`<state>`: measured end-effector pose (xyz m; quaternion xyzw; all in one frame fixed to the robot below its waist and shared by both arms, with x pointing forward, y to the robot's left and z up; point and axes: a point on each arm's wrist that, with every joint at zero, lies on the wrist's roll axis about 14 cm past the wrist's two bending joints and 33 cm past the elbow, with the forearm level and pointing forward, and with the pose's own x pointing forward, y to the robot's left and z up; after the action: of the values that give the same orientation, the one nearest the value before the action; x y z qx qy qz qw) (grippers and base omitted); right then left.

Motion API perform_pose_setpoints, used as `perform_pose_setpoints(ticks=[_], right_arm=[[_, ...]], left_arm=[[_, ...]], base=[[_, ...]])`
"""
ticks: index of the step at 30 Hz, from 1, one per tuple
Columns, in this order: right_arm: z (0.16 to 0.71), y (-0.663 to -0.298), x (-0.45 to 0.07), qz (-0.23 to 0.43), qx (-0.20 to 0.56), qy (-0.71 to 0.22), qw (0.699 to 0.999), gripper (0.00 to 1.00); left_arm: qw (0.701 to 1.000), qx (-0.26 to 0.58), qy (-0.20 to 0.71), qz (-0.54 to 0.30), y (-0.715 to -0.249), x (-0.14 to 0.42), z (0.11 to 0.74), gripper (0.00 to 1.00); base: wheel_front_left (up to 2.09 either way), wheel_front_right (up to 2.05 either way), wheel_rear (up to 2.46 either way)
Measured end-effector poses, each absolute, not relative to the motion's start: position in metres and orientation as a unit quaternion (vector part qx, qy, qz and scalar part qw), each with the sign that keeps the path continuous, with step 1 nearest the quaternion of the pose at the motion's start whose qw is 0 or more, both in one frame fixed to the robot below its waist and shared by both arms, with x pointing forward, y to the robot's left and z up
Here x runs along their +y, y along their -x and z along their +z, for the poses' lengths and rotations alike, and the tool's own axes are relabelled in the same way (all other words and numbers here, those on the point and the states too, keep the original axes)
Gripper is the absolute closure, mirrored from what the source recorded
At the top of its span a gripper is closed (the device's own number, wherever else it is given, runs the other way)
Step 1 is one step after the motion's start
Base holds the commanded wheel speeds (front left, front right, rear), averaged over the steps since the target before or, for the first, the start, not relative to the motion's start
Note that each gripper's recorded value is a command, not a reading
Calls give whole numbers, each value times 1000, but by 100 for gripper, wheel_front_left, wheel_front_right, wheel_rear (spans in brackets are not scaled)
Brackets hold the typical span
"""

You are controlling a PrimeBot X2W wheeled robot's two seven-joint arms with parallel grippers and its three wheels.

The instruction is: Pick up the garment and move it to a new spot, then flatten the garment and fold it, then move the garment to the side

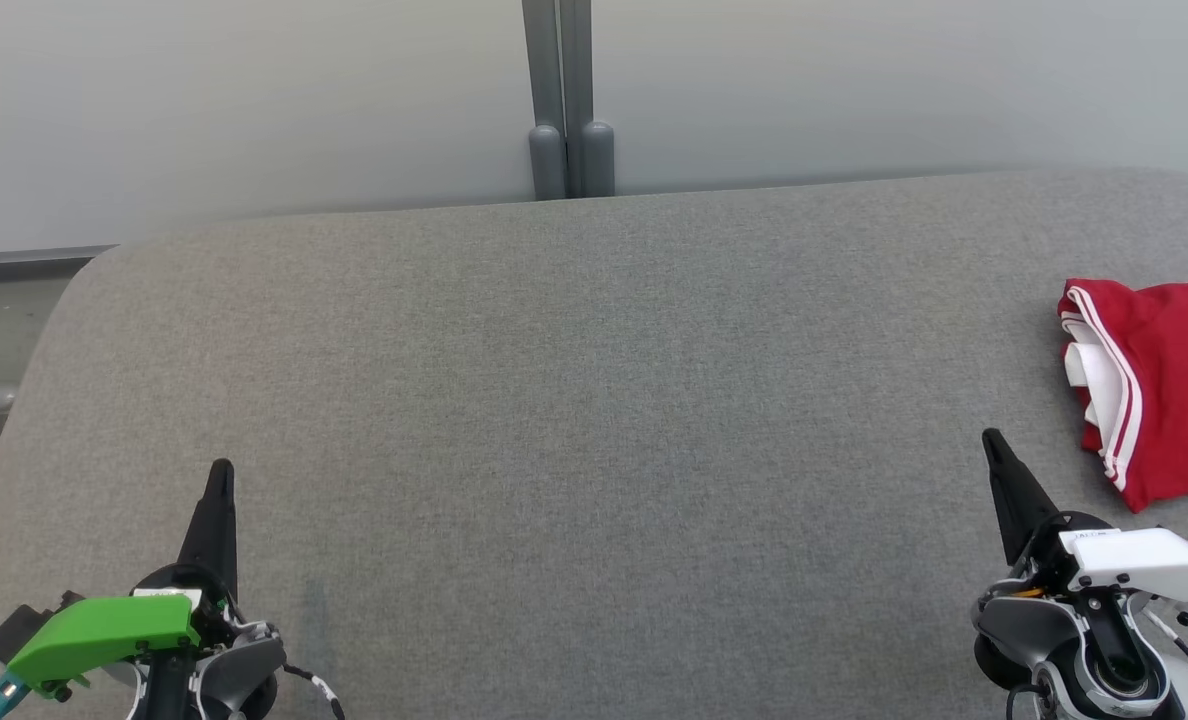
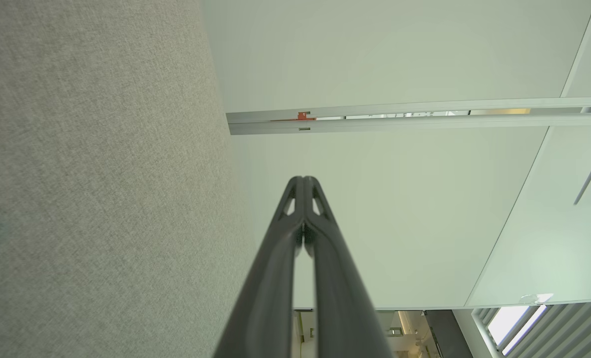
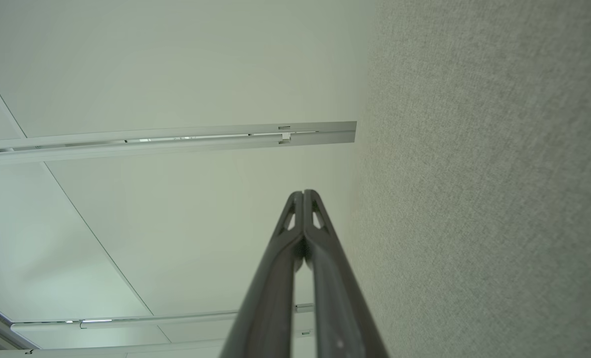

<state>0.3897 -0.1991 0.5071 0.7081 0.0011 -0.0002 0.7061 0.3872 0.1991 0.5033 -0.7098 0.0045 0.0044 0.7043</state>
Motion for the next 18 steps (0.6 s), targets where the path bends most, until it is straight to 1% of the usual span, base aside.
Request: perform_pose_setpoints(ticks=[18], right_arm=[[507,-390,-199,0,1,-708,706,100]], left_arm=[[704,4,710,4,-387,199,503,100]], base=[[0,0,0]])
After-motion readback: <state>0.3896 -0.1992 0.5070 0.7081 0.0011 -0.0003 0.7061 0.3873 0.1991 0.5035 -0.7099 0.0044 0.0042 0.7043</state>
